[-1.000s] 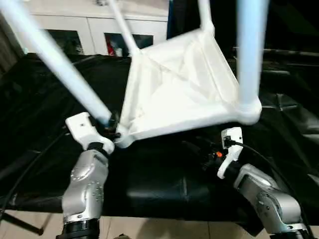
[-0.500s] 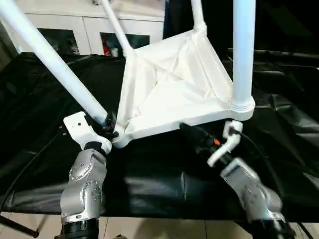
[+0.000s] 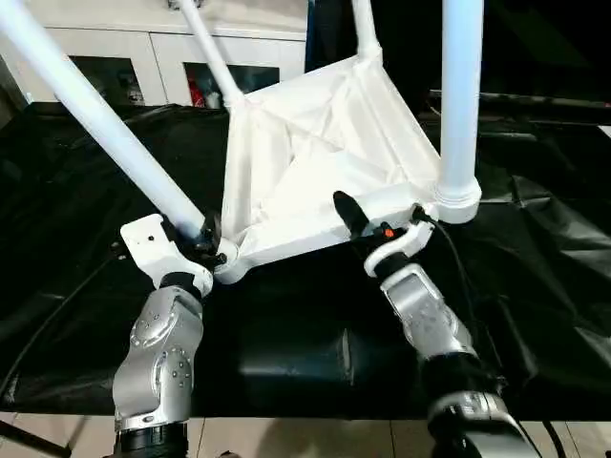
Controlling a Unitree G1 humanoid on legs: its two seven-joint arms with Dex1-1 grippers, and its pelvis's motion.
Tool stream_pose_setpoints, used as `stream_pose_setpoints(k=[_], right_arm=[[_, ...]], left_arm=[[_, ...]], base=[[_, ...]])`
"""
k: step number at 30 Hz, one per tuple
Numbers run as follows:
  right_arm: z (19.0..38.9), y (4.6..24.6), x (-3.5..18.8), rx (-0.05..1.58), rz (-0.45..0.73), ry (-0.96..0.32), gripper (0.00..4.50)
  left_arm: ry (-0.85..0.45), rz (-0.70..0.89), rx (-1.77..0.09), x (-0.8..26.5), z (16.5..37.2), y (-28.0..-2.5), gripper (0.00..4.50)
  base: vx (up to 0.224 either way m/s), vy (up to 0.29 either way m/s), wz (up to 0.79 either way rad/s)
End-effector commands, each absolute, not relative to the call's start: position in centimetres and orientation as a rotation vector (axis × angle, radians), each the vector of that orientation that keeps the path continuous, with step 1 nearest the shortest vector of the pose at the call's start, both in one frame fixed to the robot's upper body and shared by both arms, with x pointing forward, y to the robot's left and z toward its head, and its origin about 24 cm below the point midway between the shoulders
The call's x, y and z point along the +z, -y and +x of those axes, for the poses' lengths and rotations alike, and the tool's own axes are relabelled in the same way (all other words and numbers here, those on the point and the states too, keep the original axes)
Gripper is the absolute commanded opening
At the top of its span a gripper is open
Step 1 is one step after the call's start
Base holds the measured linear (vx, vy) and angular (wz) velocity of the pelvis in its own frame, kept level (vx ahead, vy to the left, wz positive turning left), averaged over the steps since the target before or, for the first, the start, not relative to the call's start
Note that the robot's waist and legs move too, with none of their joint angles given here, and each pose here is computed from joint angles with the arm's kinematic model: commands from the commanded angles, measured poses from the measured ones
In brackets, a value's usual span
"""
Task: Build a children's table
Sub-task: Flip table
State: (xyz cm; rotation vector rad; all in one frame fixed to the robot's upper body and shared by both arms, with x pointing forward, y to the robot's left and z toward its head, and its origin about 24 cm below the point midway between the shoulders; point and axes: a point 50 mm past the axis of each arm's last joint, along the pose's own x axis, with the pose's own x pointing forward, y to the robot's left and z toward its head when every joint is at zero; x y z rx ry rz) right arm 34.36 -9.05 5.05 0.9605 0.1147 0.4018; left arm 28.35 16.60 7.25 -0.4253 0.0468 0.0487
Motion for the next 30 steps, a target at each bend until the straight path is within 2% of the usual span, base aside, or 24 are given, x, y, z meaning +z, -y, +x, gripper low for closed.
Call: stream_pose_setpoints(k=[1,6,10,22,26,27,28,29,30], right_arm=[[35.1,9.2,5.8,0.378,1.006,-0.085,4.33],[35.5,8.5,5.7,0.419,1.024,-0.111,3.81],[35.5,8.5,5.6,0.417,1.026,-0.115,3.60],[35.7,9.4,4.9,0.380,0.975,-0.119,2.47],[36.0,10.0,5.0,0.362,0.947,-0.105,2.29],[36.0,10.1,5.0,0.358,0.946,-0.101,2.25],[36.1,10.2,5.1,0.356,0.943,-0.098,2.25],[36.2,10.5,5.3,0.348,0.929,-0.088,2.23],[36.2,10.6,5.3,0.345,0.923,-0.083,2.23]], left_arm=[[-0.106,-0.528,0.020,6.0,27.8,-15.2,2.02],[-0.102,-0.524,0.018,6.1,27.5,-15.3,2.02],[-0.101,-0.525,0.017,6.1,27.5,-15.3,2.02],[-0.102,-0.528,0.003,6.1,27.4,-15.1,2.02],[-0.100,-0.521,0.011,6.1,27.4,-15.3,2.02],[-0.098,-0.536,0.006,6.0,27.4,-15.4,2.37],[-0.097,-0.543,0.006,6.0,27.4,-15.4,2.37],[-0.092,-0.553,0.010,6.0,27.4,-15.5,2.72],[-0.089,-0.556,0.013,6.1,27.4,-15.6,2.72]], base=[[0.000,0.000,0.00],[0.000,0.000,0.00],[0.000,0.000,0.00],[0.000,0.000,0.00],[0.000,0.000,0.00],[0.000,0.000,0.00],[0.000,0.000,0.00],[0.000,0.000,0.00],[0.000,0.000,0.00]])
